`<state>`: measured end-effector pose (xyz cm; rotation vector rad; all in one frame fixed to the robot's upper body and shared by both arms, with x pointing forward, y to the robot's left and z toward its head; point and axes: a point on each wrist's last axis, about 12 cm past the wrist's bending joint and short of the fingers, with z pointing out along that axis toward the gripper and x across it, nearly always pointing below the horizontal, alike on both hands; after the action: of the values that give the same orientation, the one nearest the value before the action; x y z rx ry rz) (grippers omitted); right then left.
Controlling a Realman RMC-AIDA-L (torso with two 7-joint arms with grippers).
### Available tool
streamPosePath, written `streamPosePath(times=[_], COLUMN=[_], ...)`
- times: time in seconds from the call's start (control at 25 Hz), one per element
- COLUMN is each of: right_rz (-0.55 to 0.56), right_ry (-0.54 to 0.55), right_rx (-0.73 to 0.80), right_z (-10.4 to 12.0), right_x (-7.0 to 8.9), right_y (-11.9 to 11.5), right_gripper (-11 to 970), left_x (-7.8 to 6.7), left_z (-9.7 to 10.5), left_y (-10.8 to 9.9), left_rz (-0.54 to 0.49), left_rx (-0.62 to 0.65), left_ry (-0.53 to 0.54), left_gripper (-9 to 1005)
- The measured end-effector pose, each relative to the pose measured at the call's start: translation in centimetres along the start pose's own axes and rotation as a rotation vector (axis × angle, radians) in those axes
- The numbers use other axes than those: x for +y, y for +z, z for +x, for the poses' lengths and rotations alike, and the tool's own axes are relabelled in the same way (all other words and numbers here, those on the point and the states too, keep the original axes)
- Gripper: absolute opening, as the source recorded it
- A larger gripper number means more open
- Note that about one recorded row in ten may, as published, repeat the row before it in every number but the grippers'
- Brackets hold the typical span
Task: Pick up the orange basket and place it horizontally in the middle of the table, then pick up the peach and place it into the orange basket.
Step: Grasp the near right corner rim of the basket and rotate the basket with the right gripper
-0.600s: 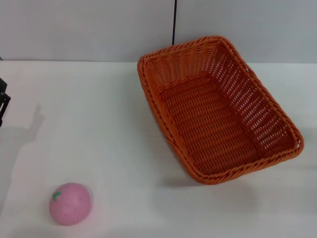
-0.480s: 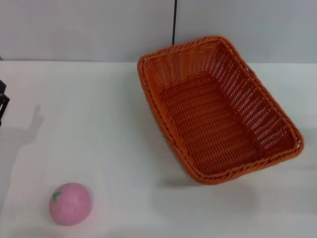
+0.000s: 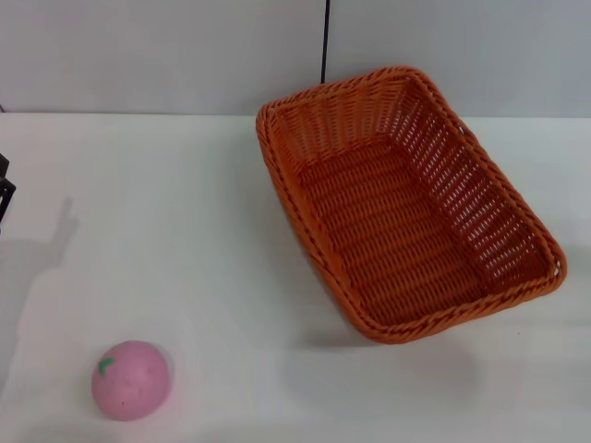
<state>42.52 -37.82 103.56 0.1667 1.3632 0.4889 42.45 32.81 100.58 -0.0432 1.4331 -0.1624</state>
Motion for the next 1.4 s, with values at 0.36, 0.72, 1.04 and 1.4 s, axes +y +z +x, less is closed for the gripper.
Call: streamPosePath(times=[0.36,0.72,1.04,1.4], right_rz=[-0.152,-0.224,-0.204,-0.236], right_ry=[0.009,0.004,0.095,0.111], right_rx=[0.256,0.735,1.026,1.236], right_z=[-8.1,-15.3,-15.6,-9.3], right_x=[-2.6,-0.1,1.4,3.6], right_y=[0.8,6.0,10.9,16.0], right_gripper=[645,641,637,633], left_x=[-0.1,-0.3,-0.3,-0.4], left_z=[0.1,0.1,0.2,0.2], left_y=[0.3,0.5,0.1,0.3], left_rz=[0.004,0.013,0.015,0.019], left_rx=[0.007,0.006,0.016,0.014], left_ry=[0.001,-0.022,-0.030,-0.032], left_gripper=[810,810,810,810])
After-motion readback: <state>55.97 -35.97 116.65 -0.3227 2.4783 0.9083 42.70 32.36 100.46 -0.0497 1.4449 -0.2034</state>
